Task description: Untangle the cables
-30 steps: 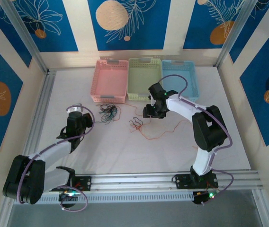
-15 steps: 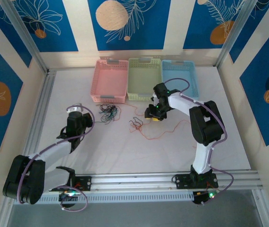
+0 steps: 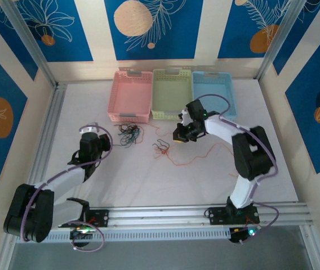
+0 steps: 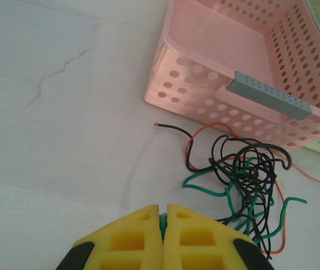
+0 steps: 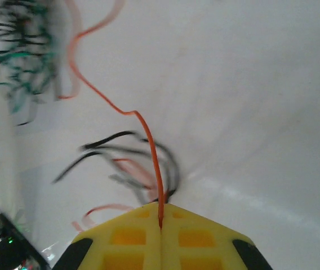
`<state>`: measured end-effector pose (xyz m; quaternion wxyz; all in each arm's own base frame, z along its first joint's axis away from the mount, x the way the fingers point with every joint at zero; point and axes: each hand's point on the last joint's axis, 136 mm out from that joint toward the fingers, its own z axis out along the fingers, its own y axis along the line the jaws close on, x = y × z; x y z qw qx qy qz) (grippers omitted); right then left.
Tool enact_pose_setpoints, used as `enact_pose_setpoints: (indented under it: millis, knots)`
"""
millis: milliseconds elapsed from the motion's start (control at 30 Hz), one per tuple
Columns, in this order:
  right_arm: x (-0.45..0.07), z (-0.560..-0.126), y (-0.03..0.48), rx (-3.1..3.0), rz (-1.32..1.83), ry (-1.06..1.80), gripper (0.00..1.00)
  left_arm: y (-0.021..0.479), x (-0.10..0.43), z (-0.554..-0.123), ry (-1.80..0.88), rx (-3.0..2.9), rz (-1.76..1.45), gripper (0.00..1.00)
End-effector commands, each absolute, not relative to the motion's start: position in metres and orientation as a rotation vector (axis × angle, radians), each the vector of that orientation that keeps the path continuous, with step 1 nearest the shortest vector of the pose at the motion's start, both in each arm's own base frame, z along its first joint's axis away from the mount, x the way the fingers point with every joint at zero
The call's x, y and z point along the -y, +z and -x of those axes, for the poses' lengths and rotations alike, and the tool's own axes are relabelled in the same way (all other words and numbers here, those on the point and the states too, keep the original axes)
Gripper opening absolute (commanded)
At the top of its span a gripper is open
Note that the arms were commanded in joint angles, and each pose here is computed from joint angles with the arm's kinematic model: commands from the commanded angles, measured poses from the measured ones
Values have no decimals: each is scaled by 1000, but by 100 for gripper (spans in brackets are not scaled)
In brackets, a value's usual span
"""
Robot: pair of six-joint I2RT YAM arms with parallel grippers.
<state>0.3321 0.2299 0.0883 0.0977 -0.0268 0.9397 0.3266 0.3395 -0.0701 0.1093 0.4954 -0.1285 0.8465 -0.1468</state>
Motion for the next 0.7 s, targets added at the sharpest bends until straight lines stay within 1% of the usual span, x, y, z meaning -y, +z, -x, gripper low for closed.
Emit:
enact_pose_setpoints:
  millis: [0, 33, 67, 100, 133, 167, 233, 467, 667]
  knots:
    - [-245, -340, 150, -2493, 216, 1111, 0, 133, 81, -345, -444, -1972, 253, 30]
    - [-247, -338, 154, -2465, 232, 1123, 0, 137, 82, -343, -459, -1954, 248, 45]
    - [-249, -335, 158, -2444, 247, 1131, 0, 141, 83, -342, -474, -1935, 240, 58]
    - [-251, -333, 162, -2426, 266, 1145, 0, 146, 84, -340, -491, -1907, 230, 68]
    - [-253, -331, 164, -2415, 280, 1152, 0, 151, 86, -337, -509, -1883, 216, 73]
    - [-255, -330, 166, -2404, 289, 1163, 0, 155, 89, -336, -527, -1867, 201, 76]
    - [-260, -327, 167, -2384, 312, 1186, 0, 163, 97, -333, -578, -1836, 157, 78]
    - [-268, -324, 167, -2376, 332, 1200, 0, 183, 128, -327, -759, -1763, 17, 78]
    - [-273, -325, 162, -2387, 320, 1242, 0, 205, 170, -314, -982, -1693, -168, 80]
